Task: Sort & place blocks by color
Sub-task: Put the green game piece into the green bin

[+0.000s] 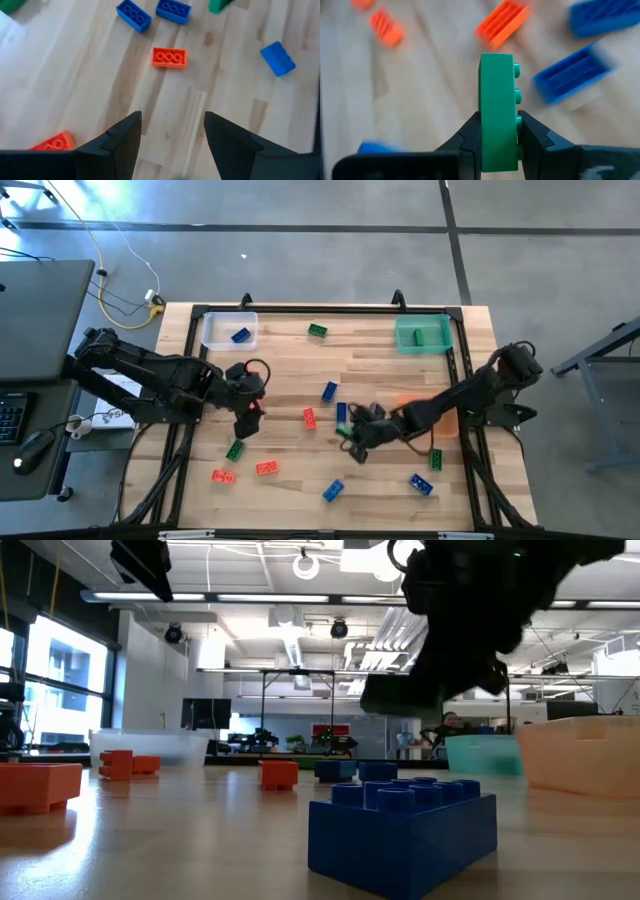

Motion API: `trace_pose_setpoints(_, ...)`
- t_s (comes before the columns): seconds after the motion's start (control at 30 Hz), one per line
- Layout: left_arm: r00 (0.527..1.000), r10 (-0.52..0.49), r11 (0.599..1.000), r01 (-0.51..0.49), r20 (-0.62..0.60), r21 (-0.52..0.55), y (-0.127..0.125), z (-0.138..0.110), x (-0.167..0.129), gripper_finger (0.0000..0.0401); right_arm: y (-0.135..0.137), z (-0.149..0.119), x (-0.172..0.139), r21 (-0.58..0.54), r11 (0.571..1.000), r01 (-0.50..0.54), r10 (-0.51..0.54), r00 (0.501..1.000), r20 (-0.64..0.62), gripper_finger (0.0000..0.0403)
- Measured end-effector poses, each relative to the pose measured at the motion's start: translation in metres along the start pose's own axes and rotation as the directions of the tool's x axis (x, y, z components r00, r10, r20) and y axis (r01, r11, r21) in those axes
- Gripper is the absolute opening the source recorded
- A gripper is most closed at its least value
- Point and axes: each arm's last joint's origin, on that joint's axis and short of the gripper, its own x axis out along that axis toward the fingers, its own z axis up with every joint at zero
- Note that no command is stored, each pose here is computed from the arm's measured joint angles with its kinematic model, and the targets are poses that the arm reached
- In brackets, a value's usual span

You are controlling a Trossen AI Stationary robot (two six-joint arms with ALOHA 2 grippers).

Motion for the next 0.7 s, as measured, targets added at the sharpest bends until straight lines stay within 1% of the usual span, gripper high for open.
trace_pose_setpoints(0.13, 0.999, 0.036, 0.999, -0.036, 0.014, 0.023, 0.01, 0.006, 0.003, 0.0204, -0.019, 0.023, -0.018, 0.051, 0.994, 0.094, -0.097, 0.992, 0.076, 0.0065)
trace_pose_setpoints(0.23, 0.996, 0.083, 0.996, -0.084, 0.033, 0.035, 0.019, 0.011, 0.004, 0.0204, -0.037, 0.039, -0.034, 0.092, 0.98, 0.174, -0.184, 0.975, 0.125, 0.0065)
trace_pose_setpoints(0.33, 0.992, 0.117, 0.993, -0.117, 0.049, -0.001, 0.027, 0.016, 0.006, 0.0204, -0.057, 0.053, -0.048, 0.143, 0.955, 0.258, -0.28, 0.947, 0.161, 0.0065)
trace_pose_setpoints(0.43, 0.99, 0.134, 0.991, -0.133, 0.051, -0.031, 0.033, 0.019, 0.007, 0.0204, -0.077, 0.064, -0.062, 0.199, 0.92, 0.339, -0.375, 0.909, 0.184, 0.0065)
trace_pose_setpoints(0.57, 0.988, 0.146, 0.988, -0.143, 0.049, -0.052, 0.039, 0.021, 0.008, 0.0204, -0.102, 0.073, -0.078, 0.257, 0.861, 0.44, -0.489, 0.854, 0.177, 0.0065)
trace_pose_setpoints(0.7, 0.988, 0.149, 0.988, -0.147, 0.05, -0.041, 0.04, 0.021, 0.008, 0.0204, -0.128, 0.077, -0.09, 0.299, 0.783, 0.546, -0.6, 0.789, 0.131, 0.0065)
